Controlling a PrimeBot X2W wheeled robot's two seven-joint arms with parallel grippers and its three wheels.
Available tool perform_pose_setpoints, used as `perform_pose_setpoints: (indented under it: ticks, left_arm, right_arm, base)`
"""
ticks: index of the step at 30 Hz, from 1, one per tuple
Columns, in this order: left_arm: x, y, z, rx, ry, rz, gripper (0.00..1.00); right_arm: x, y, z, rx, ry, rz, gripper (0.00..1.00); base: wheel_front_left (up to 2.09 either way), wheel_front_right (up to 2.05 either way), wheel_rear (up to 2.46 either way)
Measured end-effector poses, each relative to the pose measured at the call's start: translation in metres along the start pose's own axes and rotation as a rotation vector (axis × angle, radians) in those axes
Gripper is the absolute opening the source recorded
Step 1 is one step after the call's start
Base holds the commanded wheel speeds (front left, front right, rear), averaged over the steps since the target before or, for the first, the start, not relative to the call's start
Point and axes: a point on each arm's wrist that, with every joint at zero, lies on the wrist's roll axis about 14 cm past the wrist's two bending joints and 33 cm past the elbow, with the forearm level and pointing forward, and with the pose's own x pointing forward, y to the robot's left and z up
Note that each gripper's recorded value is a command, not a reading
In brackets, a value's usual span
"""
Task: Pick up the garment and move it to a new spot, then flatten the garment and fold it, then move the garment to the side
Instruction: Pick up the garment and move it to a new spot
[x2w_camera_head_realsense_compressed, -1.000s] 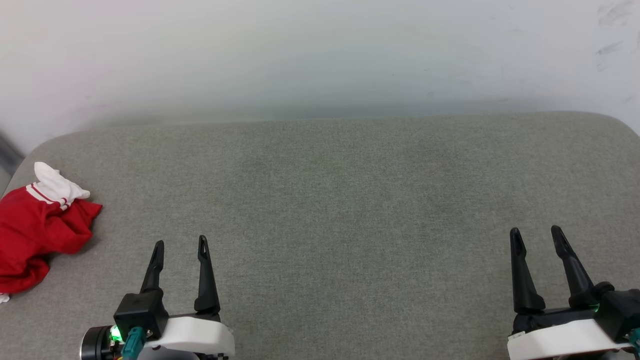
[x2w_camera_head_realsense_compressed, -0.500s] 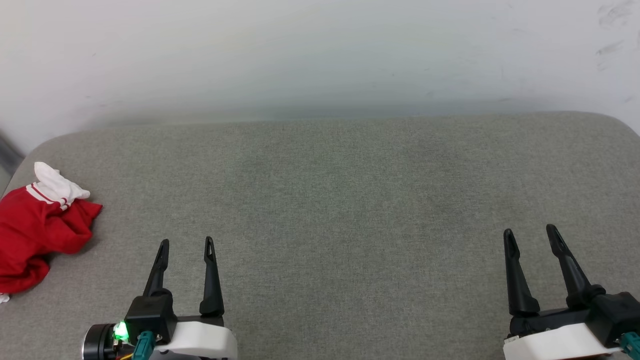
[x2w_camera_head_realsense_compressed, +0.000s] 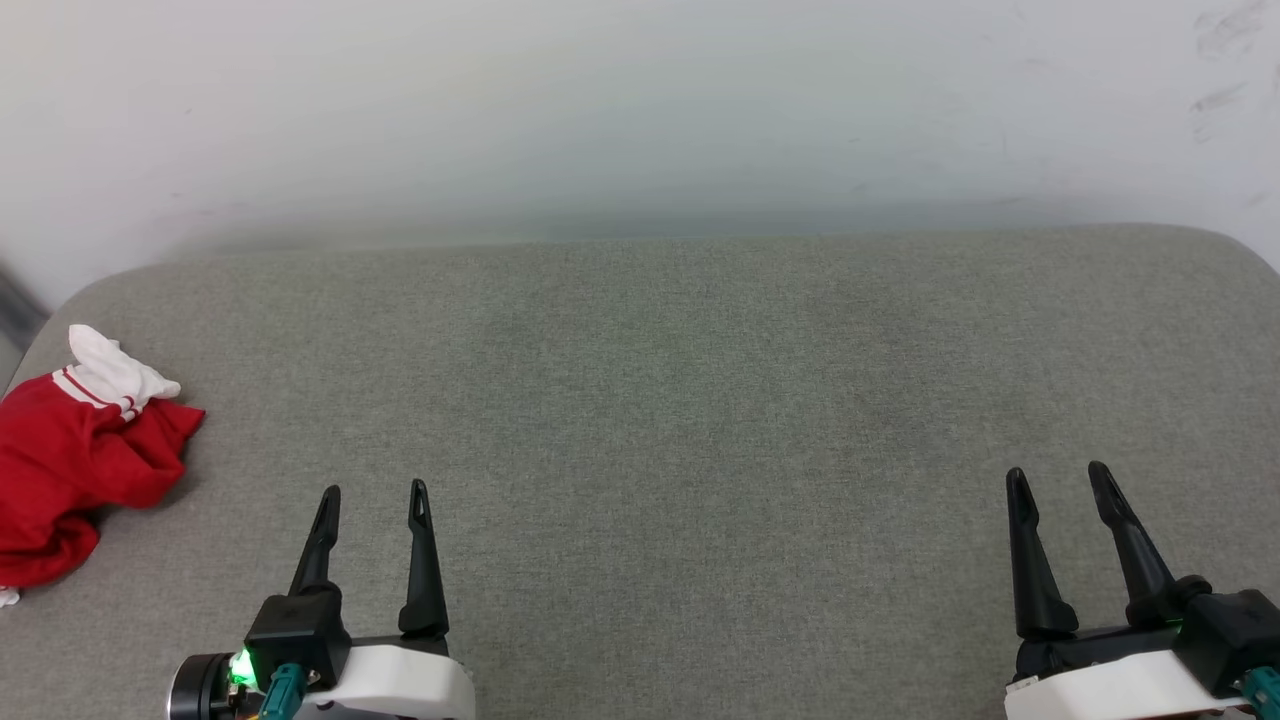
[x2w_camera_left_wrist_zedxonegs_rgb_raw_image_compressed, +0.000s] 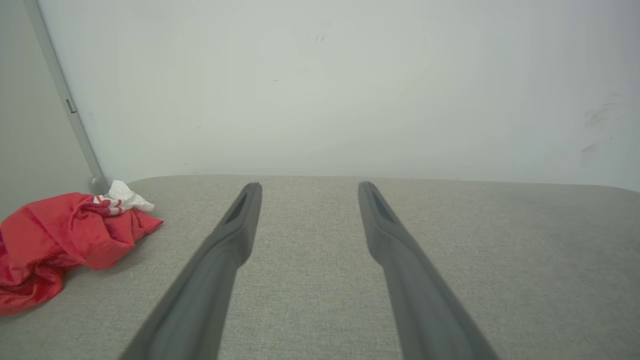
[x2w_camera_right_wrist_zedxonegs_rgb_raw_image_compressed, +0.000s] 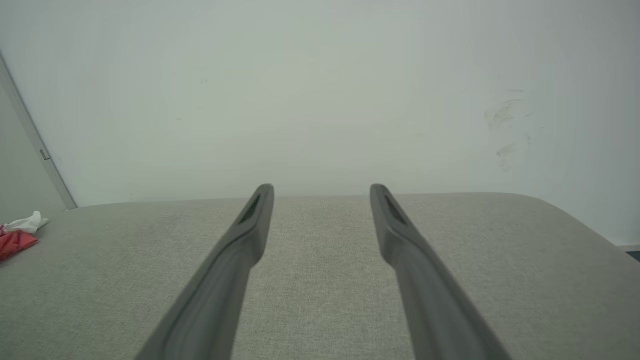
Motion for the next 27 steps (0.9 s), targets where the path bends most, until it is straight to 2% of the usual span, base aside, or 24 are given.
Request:
perform_pose_setpoints:
  ticks: [16,27]
  left_arm:
    - [-0.003,0.005,-0.004,-0.007,0.014,0.018,1.0]
    - [-0.018,0.038,-0.001,0.014,0.012,0.12,1.0]
  right_arm:
    - [-0.001,0.003,-0.007,0.016,0.021,0.006,1.0]
    - [0.013,0.029,-0.013,0.027,0.031,0.091,1.0]
  base:
    - [0.0,0.0,0.0]
    - [0.0,0.0,0.0]
